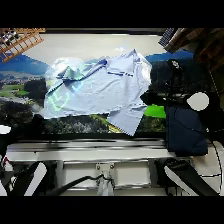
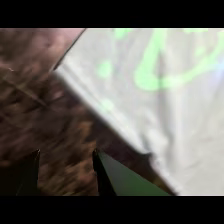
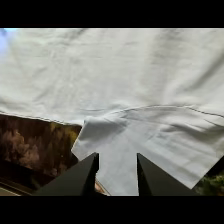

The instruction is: Fold the clothes and pants, and hang the long-sleeved shirts on hangers.

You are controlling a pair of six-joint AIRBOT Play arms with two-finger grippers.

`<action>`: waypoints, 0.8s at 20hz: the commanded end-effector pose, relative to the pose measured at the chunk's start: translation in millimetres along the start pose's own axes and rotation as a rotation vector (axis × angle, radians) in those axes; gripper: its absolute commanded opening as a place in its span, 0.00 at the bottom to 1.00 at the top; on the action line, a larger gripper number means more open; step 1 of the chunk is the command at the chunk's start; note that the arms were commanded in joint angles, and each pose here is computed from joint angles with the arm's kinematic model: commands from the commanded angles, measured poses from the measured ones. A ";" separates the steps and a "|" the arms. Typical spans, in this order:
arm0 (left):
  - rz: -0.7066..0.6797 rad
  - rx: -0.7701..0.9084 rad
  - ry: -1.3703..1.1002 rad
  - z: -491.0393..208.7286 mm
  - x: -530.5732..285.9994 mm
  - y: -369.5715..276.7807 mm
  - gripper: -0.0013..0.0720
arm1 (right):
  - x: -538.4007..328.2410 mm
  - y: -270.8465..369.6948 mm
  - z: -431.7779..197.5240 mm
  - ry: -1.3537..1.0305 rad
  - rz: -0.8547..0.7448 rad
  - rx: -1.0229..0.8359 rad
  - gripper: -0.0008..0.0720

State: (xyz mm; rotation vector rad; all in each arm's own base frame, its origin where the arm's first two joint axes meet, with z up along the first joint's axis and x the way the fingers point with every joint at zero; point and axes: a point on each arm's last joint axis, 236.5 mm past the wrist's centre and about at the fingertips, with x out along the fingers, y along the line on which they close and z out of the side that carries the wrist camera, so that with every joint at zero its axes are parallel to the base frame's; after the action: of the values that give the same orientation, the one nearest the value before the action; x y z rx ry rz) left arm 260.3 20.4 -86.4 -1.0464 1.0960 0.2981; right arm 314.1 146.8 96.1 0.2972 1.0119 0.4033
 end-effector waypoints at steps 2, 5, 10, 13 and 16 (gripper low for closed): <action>-0.109 -0.089 -0.056 22.5 17.0 -18.1 0.50 | 0.0 2.3 5.2 -0.023 0.009 0.005 0.40; -0.085 -0.105 -0.069 27.9 23.3 -9.7 0.50 | 0.0 2.3 5.1 -0.023 0.009 0.005 0.40; -0.053 -0.119 -0.079 32.9 32.1 1.6 0.47 | -0.2 2.8 5.8 -0.025 0.011 0.009 0.40; -0.040 -0.133 -0.095 37.7 36.4 6.1 0.39 | -0.3 5.5 7.7 -0.033 0.022 0.020 0.40; -0.031 -0.123 -0.127 43.7 39.1 5.6 0.31 | -0.7 10.9 11.9 -0.050 0.046 0.034 0.40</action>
State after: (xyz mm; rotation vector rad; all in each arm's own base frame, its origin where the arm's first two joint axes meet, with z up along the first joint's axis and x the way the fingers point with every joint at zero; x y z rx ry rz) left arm 296.9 40.5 -115.3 -1.1627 0.9799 0.3768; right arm 320.1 151.3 102.6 0.3339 0.9793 0.4089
